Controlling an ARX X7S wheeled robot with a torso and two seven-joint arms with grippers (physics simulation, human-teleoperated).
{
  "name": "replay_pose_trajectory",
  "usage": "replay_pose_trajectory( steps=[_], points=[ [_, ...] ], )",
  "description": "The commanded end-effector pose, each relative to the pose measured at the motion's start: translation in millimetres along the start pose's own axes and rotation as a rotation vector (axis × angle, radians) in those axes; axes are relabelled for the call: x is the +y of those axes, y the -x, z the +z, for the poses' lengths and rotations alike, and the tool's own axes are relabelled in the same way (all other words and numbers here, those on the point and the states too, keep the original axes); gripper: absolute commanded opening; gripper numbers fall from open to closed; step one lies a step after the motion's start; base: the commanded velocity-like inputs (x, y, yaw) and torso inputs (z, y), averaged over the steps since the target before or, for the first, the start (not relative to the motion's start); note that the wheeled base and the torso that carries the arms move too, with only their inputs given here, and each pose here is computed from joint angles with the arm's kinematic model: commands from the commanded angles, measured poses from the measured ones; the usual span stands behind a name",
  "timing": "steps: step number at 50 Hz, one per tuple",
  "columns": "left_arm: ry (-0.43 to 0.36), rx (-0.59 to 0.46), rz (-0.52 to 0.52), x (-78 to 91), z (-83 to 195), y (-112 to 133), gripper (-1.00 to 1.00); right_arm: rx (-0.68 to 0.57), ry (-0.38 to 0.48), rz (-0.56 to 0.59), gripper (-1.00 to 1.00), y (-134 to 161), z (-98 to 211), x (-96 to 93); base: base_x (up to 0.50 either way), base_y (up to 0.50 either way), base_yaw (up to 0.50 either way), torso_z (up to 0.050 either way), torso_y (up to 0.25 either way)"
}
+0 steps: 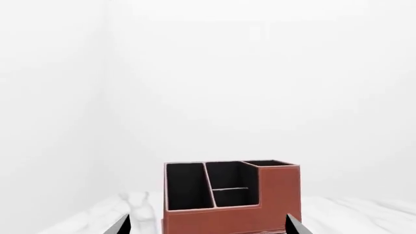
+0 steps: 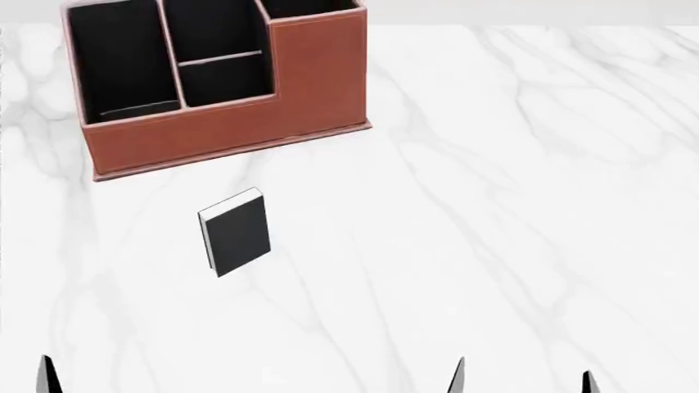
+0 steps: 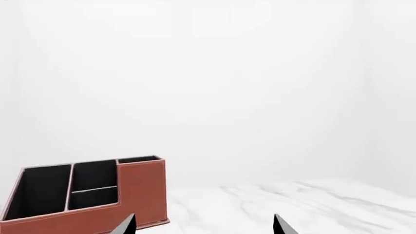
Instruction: Pick up the book and place it in the left compartment of the caddy.
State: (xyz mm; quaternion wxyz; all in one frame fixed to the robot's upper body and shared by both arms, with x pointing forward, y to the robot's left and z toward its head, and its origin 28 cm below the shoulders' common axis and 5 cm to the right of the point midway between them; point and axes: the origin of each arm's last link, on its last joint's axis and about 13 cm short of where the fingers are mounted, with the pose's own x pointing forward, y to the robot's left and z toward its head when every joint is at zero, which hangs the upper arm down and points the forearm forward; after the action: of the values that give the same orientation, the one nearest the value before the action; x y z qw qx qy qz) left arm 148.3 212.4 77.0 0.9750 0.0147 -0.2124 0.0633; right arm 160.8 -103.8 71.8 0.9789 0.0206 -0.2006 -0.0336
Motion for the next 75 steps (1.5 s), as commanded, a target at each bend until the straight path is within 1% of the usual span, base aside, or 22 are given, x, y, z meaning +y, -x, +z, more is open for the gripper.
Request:
replay_pose_trajectory(
  steps=[1, 15, 67, 68, 75],
  points=[
    [0.0, -0.007, 0.008, 0.6, 1.1, 0.2, 1.0, -0.019, 0.013, -0.005, 1.0, 0.7, -1.1, 0.5, 0.0, 0.09, 0.0, 0.0, 0.0],
    [0.003, -0.009, 0.009, 0.6, 2.0, 0.2, 1.0, -0.017, 0.019, -0.004, 1.0, -0.1, -2.2, 1.3, 0.0, 0.11, 0.0, 0.0, 0.0],
    [0.014, -0.012, 0.018, 1.7, 3.5, 0.2, 1.0, -0.009, 0.019, 0.005, 1.0, -1.0, -3.3, 2.1, 0.02, 0.26, 0.0, 0.0, 0.0],
    [0.017, -0.013, 0.017, 2.2, 2.8, 0.7, 1.0, -0.014, 0.007, -0.012, 1.0, -1.6, -4.5, 2.1, 0.0, 0.0, 0.0, 0.0, 0.0],
    [0.016, -0.013, 0.016, 2.1, 3.7, 0.8, 1.0, -0.014, 0.005, -0.013, 1.0, -1.9, -4.6, 2.1, 0.0, 0.0, 0.0, 0.0, 0.0]
  ],
)
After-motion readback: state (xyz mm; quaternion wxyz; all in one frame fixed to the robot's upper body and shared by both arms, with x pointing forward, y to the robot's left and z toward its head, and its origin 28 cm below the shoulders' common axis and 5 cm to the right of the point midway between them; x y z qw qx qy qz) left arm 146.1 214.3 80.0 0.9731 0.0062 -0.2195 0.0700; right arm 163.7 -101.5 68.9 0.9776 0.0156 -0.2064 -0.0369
